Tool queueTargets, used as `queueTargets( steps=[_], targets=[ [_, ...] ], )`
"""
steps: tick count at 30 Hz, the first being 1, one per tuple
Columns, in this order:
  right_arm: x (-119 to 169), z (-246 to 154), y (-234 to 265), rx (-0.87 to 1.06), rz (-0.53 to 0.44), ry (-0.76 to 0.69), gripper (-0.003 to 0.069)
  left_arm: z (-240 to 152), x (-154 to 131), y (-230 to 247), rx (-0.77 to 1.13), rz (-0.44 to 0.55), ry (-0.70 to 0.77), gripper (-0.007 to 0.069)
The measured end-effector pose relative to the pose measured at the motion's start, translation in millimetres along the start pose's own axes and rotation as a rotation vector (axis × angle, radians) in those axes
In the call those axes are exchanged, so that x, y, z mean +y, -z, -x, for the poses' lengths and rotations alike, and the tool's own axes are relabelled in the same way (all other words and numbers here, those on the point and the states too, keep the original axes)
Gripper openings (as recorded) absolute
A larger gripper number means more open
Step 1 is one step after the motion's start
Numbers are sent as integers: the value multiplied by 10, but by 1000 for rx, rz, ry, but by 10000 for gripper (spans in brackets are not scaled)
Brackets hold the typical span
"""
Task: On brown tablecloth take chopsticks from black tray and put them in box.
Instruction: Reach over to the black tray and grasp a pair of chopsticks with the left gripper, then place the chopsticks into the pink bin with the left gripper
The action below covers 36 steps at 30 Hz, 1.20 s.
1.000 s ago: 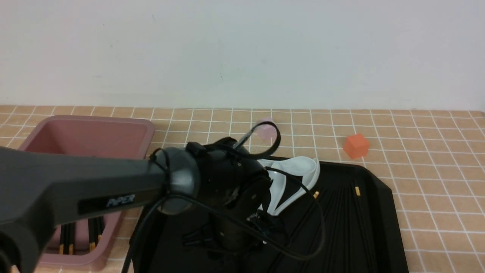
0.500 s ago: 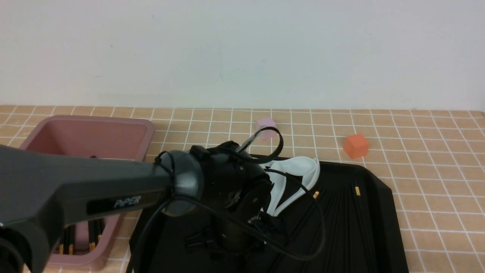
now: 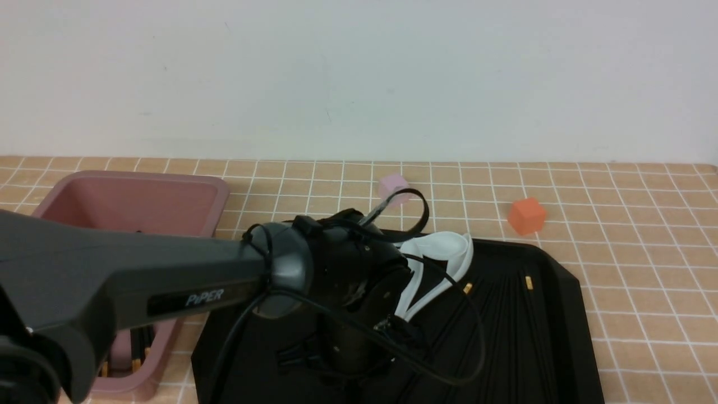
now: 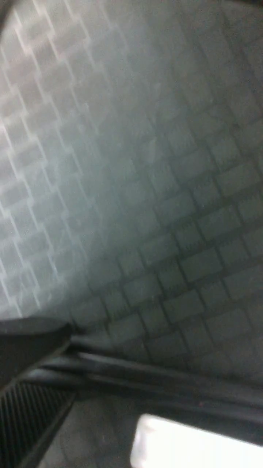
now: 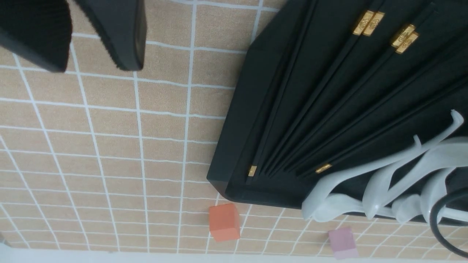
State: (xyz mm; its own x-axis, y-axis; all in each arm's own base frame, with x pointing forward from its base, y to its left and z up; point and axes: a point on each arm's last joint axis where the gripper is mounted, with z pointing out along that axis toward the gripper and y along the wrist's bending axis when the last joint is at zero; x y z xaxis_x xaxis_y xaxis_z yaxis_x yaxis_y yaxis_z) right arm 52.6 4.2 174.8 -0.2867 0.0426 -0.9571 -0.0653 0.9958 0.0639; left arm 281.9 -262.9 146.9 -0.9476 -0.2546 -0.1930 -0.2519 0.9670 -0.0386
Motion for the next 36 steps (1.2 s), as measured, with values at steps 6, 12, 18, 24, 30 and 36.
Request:
queueTargets(
  steps=[6, 12, 18, 24, 30, 36],
  targets=[
    [0, 0, 0, 0, 0, -1, 240, -7, 37, 5, 11, 43, -12, 113],
    [0, 0, 0, 0, 0, 0, 240, 0, 141, 161, -3, 90, -39, 113],
    [0, 0, 0, 0, 0, 0, 240, 208, 429, 1076, -159, -40, 1, 113],
    [0, 0, 0, 0, 0, -1, 240, 622, 1127, 1598, -248, 3, 44, 113],
    [0, 0, 0, 0, 0, -1, 240, 985, 1792, 1552, -205, 145, 105, 113],
    [0, 0, 0, 0, 0, -1, 240, 1258, 1996, 1235, -184, 186, 88, 113]
  ],
)
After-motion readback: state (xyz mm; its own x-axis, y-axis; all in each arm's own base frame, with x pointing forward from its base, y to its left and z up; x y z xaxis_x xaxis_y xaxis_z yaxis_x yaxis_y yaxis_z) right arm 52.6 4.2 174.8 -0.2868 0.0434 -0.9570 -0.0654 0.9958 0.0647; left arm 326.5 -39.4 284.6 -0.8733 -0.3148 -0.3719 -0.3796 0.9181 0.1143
